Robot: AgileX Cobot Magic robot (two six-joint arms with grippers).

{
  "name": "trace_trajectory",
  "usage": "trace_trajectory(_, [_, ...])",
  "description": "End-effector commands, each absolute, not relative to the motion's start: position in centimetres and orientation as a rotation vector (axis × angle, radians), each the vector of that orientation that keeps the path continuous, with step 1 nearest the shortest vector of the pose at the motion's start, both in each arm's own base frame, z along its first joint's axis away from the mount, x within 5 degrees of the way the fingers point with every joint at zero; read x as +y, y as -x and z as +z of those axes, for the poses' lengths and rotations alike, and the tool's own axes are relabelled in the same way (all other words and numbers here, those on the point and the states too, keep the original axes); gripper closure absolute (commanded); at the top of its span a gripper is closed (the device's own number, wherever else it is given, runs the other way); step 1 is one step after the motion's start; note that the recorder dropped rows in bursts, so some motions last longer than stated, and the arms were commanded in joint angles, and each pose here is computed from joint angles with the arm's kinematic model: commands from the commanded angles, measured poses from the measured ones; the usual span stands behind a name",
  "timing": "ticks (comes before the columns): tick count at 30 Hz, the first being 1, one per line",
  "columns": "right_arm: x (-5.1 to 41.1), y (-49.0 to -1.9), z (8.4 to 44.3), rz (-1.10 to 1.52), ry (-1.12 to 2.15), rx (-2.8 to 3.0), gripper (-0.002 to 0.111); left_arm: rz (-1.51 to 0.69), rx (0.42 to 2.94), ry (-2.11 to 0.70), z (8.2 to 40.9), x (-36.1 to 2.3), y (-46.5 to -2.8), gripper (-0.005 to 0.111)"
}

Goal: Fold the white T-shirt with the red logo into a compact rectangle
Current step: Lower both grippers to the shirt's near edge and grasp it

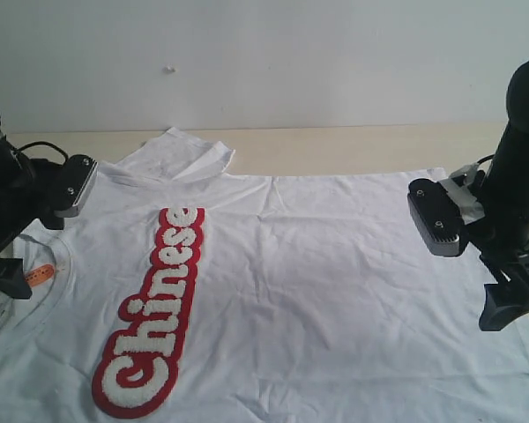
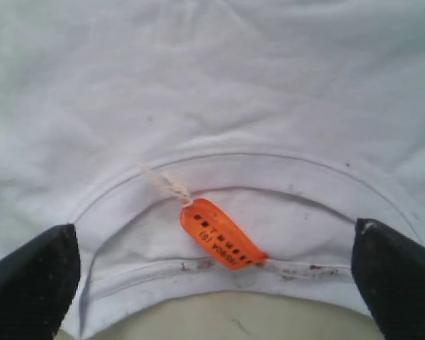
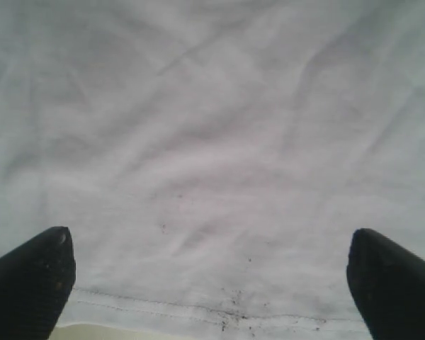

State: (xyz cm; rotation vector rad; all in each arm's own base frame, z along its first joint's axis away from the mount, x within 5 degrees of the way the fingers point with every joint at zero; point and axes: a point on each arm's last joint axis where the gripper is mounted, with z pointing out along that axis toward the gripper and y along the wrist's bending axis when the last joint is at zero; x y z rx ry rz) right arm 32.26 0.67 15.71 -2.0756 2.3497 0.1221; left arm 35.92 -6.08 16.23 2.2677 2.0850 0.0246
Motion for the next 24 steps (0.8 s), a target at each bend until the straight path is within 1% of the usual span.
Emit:
trace_trajectory(1, [0.6,-32.6,15.8,0.097,2.066,2.33,0.006,-0.055,2.108,-2.3,15.4,-6.3,-36.7,0.009])
trace_trajectory(5, [0.6,-32.9,15.1,0.101,2.092,2.312,0.006,-0.088,2.126,-2.338,14.3,-6.2,-36.8,0.013])
trace_trajectory(10, [0.6,-33.1,13.7,0.134,2.103,2.332,0.006,-0.064,2.123,-2.368,13.5,-6.0,-37.0,0.013])
trace_trajectory(18, [0.7,-33.3,13.6,0.126,2.087,2.319,0.006,-0.073,2.144,-2.349,12.4,-6.1,-37.2,0.013])
trace_trajectory(24, [0.4,-33.4,13.6,0.076,2.159,2.255,0.006,-0.105,2.177,-2.345,11.3,-6.1,-37.2,0.013])
